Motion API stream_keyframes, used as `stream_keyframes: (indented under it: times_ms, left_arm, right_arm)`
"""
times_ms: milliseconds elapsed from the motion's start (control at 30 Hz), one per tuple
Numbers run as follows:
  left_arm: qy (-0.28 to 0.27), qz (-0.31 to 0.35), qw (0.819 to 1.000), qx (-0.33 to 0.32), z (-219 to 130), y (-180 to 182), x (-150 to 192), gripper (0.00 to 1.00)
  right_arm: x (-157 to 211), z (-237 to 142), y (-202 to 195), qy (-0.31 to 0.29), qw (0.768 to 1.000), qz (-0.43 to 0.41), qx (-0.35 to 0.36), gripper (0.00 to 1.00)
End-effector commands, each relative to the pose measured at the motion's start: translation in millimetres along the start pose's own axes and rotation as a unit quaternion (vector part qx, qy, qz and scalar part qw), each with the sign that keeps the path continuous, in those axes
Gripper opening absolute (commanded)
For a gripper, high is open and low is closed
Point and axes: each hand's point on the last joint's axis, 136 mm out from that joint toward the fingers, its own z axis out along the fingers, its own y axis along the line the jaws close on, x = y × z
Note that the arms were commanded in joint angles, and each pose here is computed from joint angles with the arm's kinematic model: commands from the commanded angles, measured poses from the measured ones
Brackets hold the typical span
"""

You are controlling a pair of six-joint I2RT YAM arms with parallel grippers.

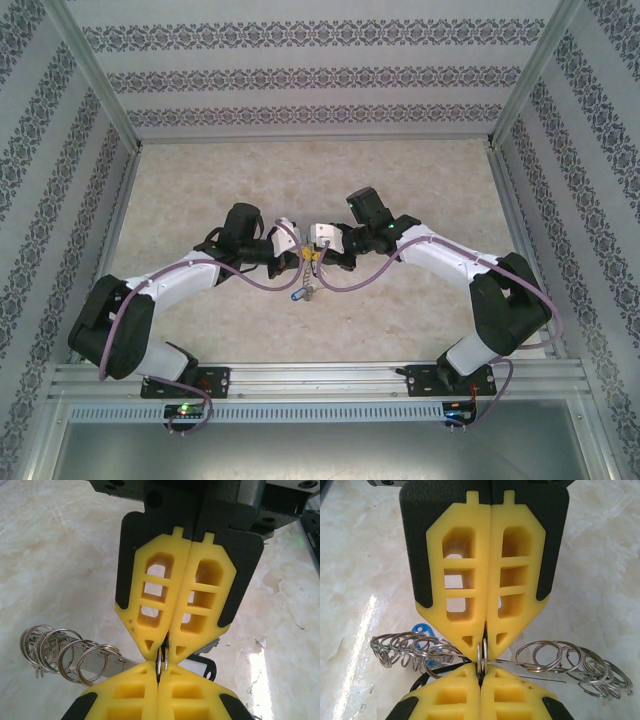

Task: Put the keys on the keyring

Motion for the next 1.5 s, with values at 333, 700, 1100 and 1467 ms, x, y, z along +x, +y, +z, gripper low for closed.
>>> stream_keyframes:
  times_ms: [333, 700, 1100, 1467]
  left_arm:
    - [-0.079, 0.062, 0.995, 0.024, 9, -9, -7, 0.00]
    - [-0.095, 0.067, 0.993, 0.029, 15, -6, -6, 0.00]
    - [-0.110, 0.068, 0.992, 0.010, 14, -1, -10, 0.00]
    - [-0.121, 0.079, 0.989, 0.005, 5, -3, -23, 0.00]
  right_arm:
    - [-6, -17, 8, -0.107, 0.994, 0.008, -0.015, 0.26]
    - [4, -8, -1, -0.090, 0.996, 0.027, -0.006, 0.18]
    - [-6, -14, 6, -0.135, 0.991, 0.009, -0.016, 0.18]
    - [0, -7, 3, -0.124, 0.992, 0.022, -0.021, 0.16]
